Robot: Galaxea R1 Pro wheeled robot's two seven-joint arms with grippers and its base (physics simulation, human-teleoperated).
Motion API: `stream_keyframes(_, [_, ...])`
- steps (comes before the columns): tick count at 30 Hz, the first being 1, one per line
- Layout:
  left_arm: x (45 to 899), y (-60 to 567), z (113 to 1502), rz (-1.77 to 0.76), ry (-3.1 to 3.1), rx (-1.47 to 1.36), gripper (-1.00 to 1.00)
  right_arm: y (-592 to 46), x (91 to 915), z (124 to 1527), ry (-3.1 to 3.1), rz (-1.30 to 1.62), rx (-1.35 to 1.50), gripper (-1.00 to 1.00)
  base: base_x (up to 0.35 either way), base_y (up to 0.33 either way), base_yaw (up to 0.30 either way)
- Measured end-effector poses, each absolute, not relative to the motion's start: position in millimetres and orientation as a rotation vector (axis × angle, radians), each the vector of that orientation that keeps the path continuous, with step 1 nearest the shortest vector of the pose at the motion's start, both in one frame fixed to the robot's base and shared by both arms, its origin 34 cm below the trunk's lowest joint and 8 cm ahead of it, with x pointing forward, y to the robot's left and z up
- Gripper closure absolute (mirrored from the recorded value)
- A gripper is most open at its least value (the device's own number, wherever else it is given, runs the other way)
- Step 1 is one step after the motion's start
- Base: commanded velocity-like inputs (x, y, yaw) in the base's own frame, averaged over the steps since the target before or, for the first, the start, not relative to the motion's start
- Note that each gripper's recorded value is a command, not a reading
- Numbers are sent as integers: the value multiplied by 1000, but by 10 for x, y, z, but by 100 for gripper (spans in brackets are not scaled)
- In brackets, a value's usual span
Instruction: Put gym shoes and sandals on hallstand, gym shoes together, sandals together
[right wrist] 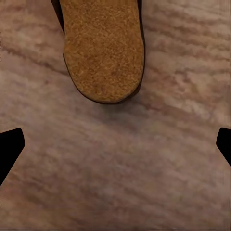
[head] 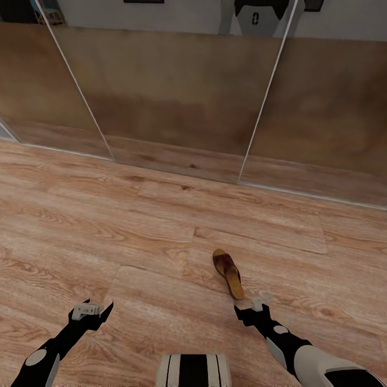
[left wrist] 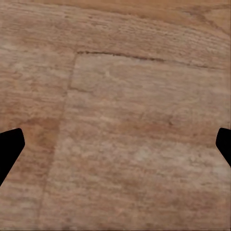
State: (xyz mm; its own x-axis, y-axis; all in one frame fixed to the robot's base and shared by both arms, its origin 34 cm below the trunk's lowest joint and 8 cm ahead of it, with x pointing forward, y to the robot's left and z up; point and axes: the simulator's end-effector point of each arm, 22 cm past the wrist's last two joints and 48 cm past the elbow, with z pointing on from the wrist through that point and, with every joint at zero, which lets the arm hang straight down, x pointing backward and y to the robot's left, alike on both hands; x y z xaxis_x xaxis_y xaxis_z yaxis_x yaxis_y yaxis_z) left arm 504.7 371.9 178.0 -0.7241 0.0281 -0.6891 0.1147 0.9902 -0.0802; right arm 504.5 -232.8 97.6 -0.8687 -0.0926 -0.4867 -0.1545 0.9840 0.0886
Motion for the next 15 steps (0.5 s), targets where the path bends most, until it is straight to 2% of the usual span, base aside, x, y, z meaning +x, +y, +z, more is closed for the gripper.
stream_keyframes(10, [5024, 3719, 1752, -151, 2385, 99, -100, -2329, 5017, 948, 2636, 171, -174, -100, 6, 0, 0])
stream_keyframes(15, [5025, 3721, 1754, -150, 2384, 98, -100, -2324, 5018, 950, 2635, 172, -174, -100, 214, 0, 0])
